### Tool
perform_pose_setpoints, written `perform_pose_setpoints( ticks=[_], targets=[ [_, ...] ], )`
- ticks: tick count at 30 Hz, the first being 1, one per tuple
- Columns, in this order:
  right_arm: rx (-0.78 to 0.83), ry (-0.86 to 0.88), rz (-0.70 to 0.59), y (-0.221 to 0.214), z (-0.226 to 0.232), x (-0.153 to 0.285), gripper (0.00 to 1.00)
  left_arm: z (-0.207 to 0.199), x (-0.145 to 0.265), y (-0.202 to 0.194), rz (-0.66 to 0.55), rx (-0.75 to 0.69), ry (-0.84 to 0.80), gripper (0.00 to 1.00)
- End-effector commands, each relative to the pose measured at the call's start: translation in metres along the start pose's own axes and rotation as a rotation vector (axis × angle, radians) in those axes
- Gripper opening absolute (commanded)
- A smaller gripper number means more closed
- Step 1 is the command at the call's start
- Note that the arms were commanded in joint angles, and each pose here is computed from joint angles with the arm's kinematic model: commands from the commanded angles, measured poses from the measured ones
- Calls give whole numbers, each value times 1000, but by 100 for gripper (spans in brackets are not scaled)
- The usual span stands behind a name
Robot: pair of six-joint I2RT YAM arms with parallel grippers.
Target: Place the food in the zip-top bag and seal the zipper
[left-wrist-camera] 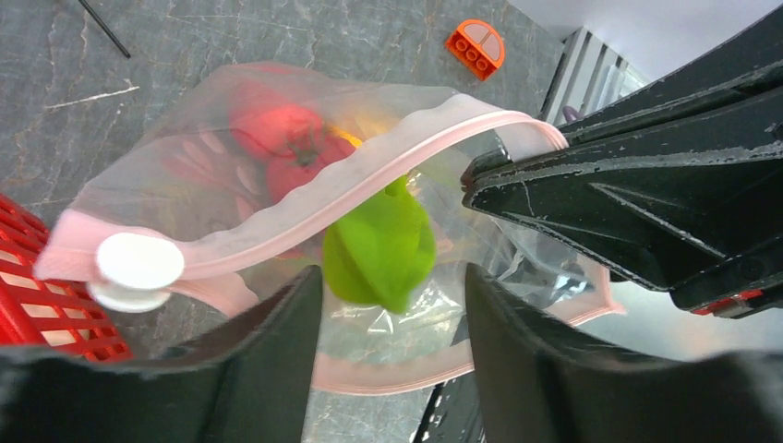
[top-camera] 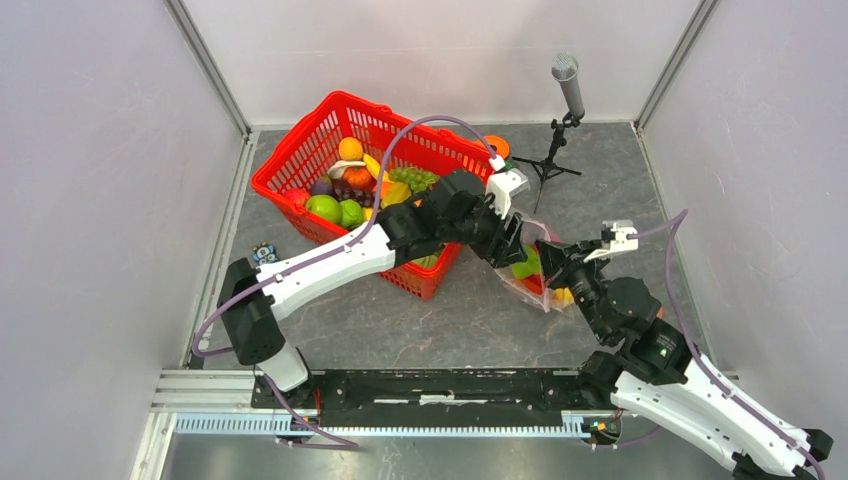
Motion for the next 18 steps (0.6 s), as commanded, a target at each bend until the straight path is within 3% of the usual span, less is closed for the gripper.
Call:
perform_pose_setpoints(
  ticks=[1,4,13,18],
  targets=[
    [-36,-17,-51,8,0,3,7,-3,11,25,-95,-29,14,73],
    [-44,-29,-55,8,-2,4,7,-3,23,29,-128,-54,48,89],
    [-44,-43,-46,6,-2,2,7,-5,75,34,-280,-131,159,99],
    [-43,-42,-42,6,-1,1,7,15,102,24,-250,-135,437,100]
  ],
)
Point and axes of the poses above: each gripper's point midway between its finger pads, its own x axis back along the fingers, its own z axis along the line the jaws close on, y = z × x, the point moved 9 cm from there along x, back along the fingers, and after that the axes turned 15 degrees about -x, right-handed, at the moved point
